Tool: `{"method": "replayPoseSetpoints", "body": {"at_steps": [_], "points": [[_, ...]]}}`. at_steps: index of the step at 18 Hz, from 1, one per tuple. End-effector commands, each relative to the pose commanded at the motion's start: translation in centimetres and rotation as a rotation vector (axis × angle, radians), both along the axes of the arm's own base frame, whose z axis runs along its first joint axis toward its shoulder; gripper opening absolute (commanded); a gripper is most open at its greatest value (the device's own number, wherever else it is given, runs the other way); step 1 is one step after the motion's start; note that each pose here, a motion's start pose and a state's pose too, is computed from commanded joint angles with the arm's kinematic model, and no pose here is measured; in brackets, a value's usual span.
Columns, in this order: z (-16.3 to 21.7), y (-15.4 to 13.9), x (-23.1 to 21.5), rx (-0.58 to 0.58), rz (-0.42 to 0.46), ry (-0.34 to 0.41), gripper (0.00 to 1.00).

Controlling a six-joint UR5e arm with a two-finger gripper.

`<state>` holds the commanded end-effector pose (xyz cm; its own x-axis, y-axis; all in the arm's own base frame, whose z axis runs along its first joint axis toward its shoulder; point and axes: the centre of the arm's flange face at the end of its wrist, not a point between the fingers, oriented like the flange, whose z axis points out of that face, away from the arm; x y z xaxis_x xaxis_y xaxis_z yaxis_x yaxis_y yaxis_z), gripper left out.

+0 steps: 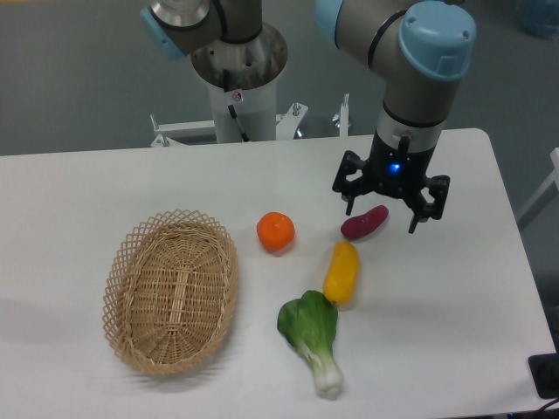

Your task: Pick up the mango from the table

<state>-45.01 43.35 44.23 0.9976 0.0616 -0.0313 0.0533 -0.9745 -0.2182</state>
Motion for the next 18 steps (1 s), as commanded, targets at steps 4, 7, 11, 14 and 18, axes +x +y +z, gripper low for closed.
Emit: {"method": "replayPoseSetpoints", "body": {"at_steps": [4, 7, 11, 14, 18], "points": [[-0.6, 0.0, 0.2, -0.002, -0.003, -0.006, 1.00], [-1.1, -0.1, 0.2, -0.004, -0.003, -0.009, 1.00], [-1.3, 0.1, 0.3, -0.005, -0.006, -0.011, 1.00], [-1.6, 0.1, 0.2, 0.004, -0.005, 0.005, 1.00], [-2.2, 0.1, 0.4, -0.001, -0.006, -0.004, 1.00]]}}
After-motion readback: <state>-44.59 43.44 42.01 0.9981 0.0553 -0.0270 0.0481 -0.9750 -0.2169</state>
